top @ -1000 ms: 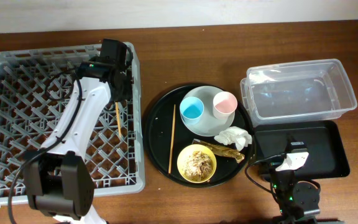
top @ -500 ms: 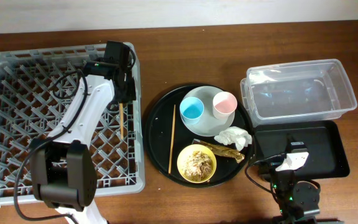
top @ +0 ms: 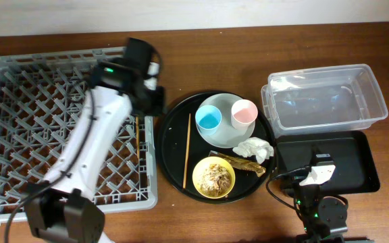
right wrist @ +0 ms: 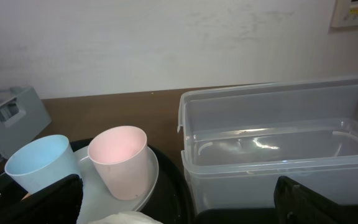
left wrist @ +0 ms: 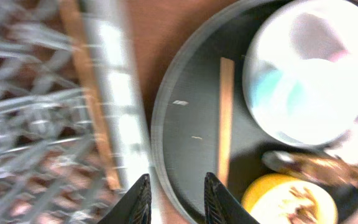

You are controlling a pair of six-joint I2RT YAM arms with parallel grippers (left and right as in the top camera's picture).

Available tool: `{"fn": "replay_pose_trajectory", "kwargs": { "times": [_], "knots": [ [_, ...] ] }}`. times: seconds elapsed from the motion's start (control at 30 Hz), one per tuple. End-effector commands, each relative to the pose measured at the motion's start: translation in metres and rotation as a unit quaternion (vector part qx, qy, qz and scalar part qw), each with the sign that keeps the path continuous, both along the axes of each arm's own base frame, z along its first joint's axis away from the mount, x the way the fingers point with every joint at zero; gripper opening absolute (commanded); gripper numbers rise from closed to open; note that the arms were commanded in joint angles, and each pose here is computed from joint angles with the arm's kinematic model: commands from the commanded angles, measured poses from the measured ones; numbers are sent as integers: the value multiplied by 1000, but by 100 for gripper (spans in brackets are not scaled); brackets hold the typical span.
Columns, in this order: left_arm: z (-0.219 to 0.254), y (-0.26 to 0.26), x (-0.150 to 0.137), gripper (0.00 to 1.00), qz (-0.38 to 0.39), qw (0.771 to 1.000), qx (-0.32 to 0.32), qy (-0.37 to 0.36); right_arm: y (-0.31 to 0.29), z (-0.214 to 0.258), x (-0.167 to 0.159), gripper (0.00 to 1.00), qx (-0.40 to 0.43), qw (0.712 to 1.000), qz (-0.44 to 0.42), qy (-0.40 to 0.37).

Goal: Sort waste into correct bins and load items into the dishwasher rack
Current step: 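Reach the left gripper back and grasp the second chopstick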

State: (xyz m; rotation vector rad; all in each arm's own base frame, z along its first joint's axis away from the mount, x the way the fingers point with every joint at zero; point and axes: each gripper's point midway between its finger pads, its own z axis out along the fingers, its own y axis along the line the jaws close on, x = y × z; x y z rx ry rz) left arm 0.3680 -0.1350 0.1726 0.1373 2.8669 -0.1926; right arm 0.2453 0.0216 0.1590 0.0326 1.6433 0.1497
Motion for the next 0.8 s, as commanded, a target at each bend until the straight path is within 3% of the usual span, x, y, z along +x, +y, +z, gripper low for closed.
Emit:
{"fn": "replay_pose_trajectory", "kwargs": {
  "times": [0.0, 0.3, 0.77],
  "knots": [
    [-39, -44, -34, 27, -31, 999, -7, 41, -1, -3, 0, 99, -2, 1000, -2, 3],
    [-120, -80, -63, 27, -48, 999, 3, 20, -1, -3, 0, 99, -2, 1000, -2, 3],
    [-159, -65, -47, 27, -13, 998, 22, -64, -1, -3, 0, 99, -2, 1000, -2, 3]
  ]
}}
